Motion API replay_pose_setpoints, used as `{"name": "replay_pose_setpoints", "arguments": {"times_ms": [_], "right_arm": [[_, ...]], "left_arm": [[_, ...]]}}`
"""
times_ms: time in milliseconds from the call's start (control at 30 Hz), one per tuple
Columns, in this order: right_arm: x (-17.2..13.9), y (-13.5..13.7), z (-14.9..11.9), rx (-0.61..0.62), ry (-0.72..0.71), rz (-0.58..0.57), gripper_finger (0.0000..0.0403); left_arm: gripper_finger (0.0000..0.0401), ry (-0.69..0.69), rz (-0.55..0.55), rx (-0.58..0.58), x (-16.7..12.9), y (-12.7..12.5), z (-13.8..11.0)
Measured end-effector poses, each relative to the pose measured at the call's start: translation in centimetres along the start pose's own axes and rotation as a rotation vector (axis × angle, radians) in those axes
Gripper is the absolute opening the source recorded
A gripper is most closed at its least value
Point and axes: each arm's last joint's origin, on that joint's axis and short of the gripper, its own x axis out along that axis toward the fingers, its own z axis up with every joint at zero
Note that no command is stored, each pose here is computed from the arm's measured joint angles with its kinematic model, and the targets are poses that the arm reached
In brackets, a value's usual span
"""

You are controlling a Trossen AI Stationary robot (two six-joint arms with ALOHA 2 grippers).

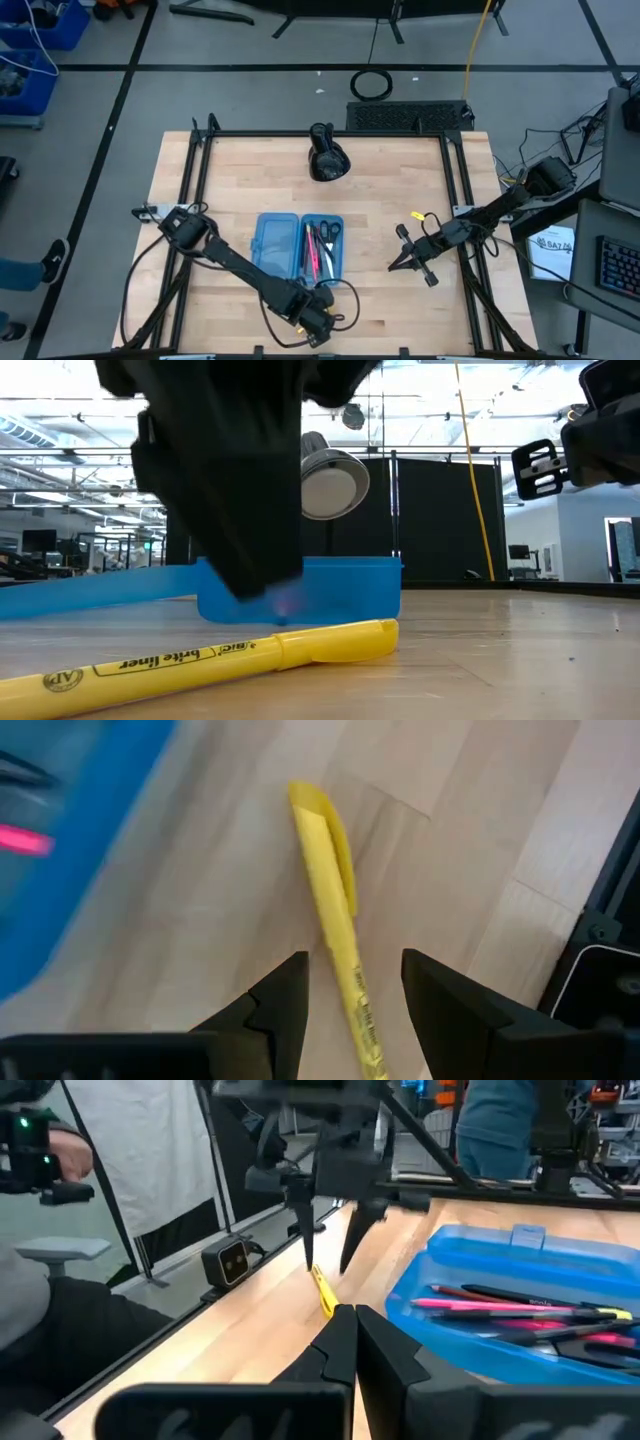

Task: Pick & place school supplies into a supply box
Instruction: Put the yellow pen into the blue supply box

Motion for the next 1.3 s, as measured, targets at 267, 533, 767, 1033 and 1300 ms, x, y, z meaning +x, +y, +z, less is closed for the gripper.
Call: {"name": "replay_pose_setpoints", "arguments": {"times_ms": [267, 533, 767, 1033, 1300], "right_arm": [[0.0, 0.0, 0.0, 0.016, 0.0, 0.001, 0.0], [0.0, 0.0, 0.0, 0.018, -0.001, 0.0, 0.0], [0.0, 0.0, 0.1, 0.025, -0.01, 0.0, 0.0], [0.0, 0.0, 0.1, 0.026, -0.008, 0.003, 0.0], [0.0, 0.0, 0.1, 0.026, -0.007, 0.004, 0.0]], "left_arm": [[0.0166, 0.03, 0.048, -0.019, 2.6, 0.1, -0.9], [0.0164, 0.056, 0.104, -0.022, 3.8, 0.3, -1.9], [0.0096, 0.154, 0.144, -0.125, 5.4, 0.9, -2.5], [0.0022, 0.155, 0.166, -0.268, 5.5, 1.3, -2.1], [0.0022, 0.1, 0.126, -0.251, 4.7, 0.9, -1.8]]}}
